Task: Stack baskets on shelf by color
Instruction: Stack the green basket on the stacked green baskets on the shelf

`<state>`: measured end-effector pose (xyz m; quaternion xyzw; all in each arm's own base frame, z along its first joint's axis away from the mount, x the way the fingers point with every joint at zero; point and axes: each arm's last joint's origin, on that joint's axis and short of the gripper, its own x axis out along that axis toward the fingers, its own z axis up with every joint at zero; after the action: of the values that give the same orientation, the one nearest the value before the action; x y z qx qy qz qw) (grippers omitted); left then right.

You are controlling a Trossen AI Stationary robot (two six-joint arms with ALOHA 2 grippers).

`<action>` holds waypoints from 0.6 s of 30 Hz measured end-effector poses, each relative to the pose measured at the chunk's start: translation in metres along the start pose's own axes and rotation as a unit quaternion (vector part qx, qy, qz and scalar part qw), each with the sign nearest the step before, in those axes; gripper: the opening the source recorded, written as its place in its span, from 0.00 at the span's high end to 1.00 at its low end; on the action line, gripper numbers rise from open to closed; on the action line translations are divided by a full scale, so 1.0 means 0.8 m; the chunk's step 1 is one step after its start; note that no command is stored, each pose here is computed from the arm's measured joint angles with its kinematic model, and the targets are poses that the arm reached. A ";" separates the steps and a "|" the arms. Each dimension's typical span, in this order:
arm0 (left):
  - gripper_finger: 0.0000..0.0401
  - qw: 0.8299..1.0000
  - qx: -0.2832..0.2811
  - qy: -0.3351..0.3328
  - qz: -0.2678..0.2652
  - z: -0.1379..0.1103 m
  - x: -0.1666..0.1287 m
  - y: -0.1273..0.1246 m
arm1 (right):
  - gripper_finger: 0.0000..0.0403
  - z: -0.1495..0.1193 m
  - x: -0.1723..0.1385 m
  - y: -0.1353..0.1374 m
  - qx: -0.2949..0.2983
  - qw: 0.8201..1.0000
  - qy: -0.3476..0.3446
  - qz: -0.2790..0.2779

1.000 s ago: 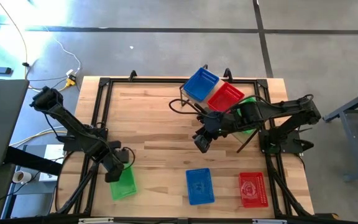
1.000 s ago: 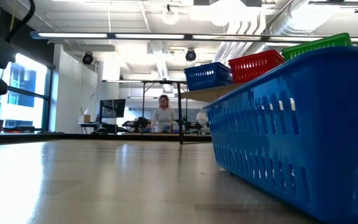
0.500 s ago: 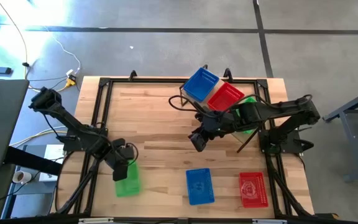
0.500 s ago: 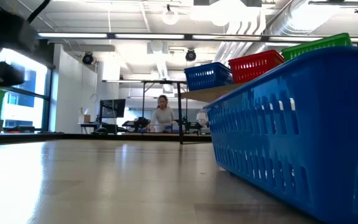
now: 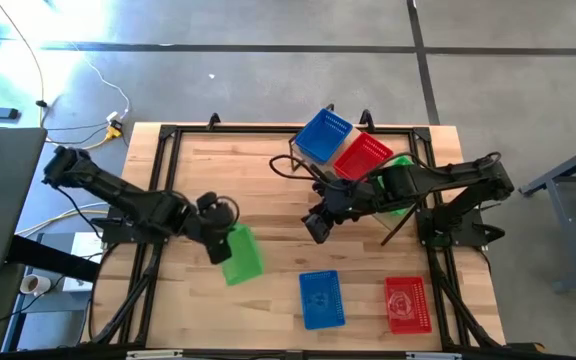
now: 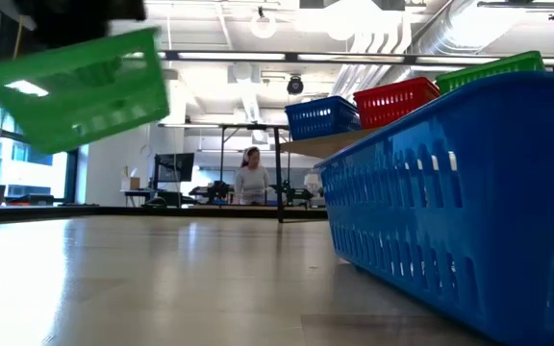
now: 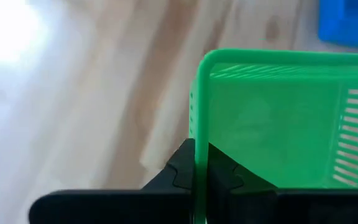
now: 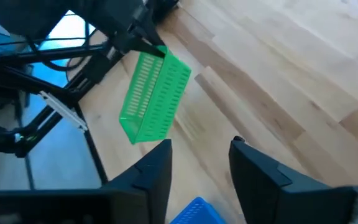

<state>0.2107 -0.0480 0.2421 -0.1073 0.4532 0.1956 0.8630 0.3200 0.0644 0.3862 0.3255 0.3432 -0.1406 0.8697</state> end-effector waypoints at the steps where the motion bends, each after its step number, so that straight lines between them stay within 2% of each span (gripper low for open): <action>1: 1.00 1.000 0.001 -0.010 0.006 0.008 -0.003 0.003 | 0.63 0.000 0.000 0.000 -0.004 1.000 -0.002 -0.002; 6: 1.00 0.998 0.003 -0.051 0.037 0.042 -0.014 0.020 | 0.56 0.005 0.007 -0.004 -0.003 0.999 -0.023 -0.024; 12: 1.00 0.993 0.017 -0.084 0.087 0.072 -0.023 0.042 | 0.55 0.015 0.021 -0.009 0.010 0.999 -0.034 -0.030; 18: 1.00 0.990 0.020 -0.089 0.110 0.085 -0.025 0.060 | 0.55 0.021 0.043 -0.007 0.014 0.999 -0.043 -0.026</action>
<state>0.2299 0.0147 0.2968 -0.0216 0.3874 0.2894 0.8750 0.3506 0.0486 0.3689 0.3225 0.3117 -0.1818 0.8751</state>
